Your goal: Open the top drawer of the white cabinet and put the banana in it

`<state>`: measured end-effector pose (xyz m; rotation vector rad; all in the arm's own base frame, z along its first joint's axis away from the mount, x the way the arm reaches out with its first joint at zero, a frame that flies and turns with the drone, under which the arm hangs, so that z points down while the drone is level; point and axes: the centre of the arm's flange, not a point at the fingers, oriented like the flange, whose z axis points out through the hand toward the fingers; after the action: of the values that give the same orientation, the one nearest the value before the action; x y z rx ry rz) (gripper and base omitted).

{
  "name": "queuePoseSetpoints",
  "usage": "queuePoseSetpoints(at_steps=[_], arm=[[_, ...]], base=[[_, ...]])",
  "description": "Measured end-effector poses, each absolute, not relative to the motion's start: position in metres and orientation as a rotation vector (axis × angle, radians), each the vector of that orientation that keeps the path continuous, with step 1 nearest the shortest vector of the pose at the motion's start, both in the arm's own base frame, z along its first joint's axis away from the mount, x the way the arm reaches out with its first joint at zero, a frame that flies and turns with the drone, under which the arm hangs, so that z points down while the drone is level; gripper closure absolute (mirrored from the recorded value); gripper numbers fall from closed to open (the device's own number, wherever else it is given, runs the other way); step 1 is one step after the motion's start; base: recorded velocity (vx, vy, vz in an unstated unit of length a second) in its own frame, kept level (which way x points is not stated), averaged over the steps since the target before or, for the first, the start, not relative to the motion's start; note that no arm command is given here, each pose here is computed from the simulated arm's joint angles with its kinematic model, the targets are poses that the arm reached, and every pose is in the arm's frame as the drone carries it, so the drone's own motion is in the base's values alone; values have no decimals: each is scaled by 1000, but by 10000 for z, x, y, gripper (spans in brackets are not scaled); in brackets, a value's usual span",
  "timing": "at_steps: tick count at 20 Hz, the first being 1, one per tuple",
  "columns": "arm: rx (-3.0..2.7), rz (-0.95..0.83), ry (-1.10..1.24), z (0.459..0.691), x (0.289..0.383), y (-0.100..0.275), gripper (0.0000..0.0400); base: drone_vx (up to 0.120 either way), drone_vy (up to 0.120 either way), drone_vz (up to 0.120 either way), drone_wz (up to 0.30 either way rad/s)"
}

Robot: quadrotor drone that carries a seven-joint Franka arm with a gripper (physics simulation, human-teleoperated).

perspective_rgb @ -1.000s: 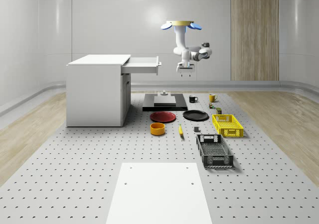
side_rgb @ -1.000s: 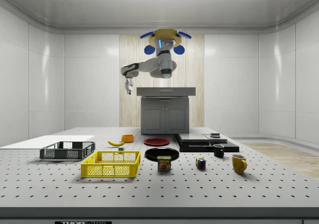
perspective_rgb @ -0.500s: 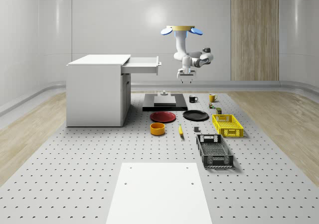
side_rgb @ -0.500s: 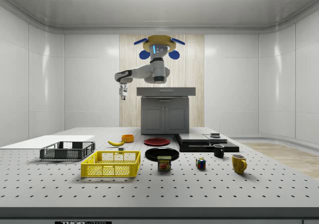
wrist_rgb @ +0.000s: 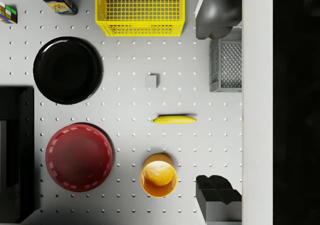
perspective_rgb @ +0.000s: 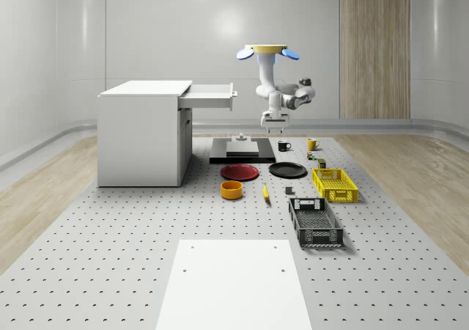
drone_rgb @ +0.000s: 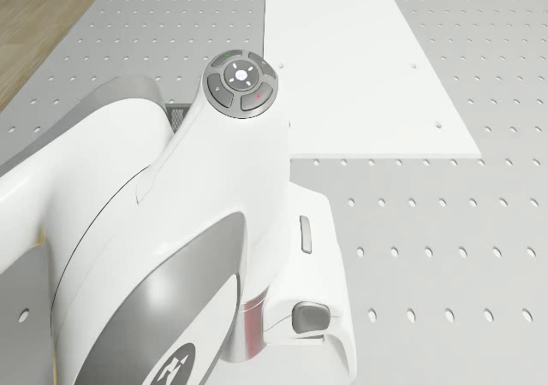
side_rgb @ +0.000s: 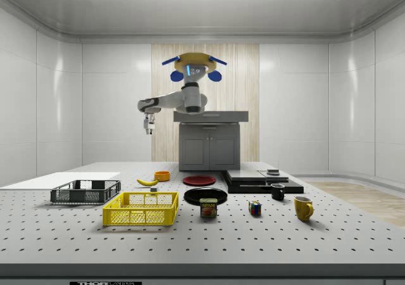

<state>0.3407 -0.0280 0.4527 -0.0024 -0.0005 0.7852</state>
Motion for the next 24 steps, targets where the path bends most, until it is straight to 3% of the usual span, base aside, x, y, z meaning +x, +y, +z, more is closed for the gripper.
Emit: queuePoseSetpoints(at_steps=[4,24], arm=[[-2,785,-1,4527,3407,-280,0],[-2,785,-1,4527,3407,-280,0]], base=[[120,0,-120,0],[0,0,-120,0]])
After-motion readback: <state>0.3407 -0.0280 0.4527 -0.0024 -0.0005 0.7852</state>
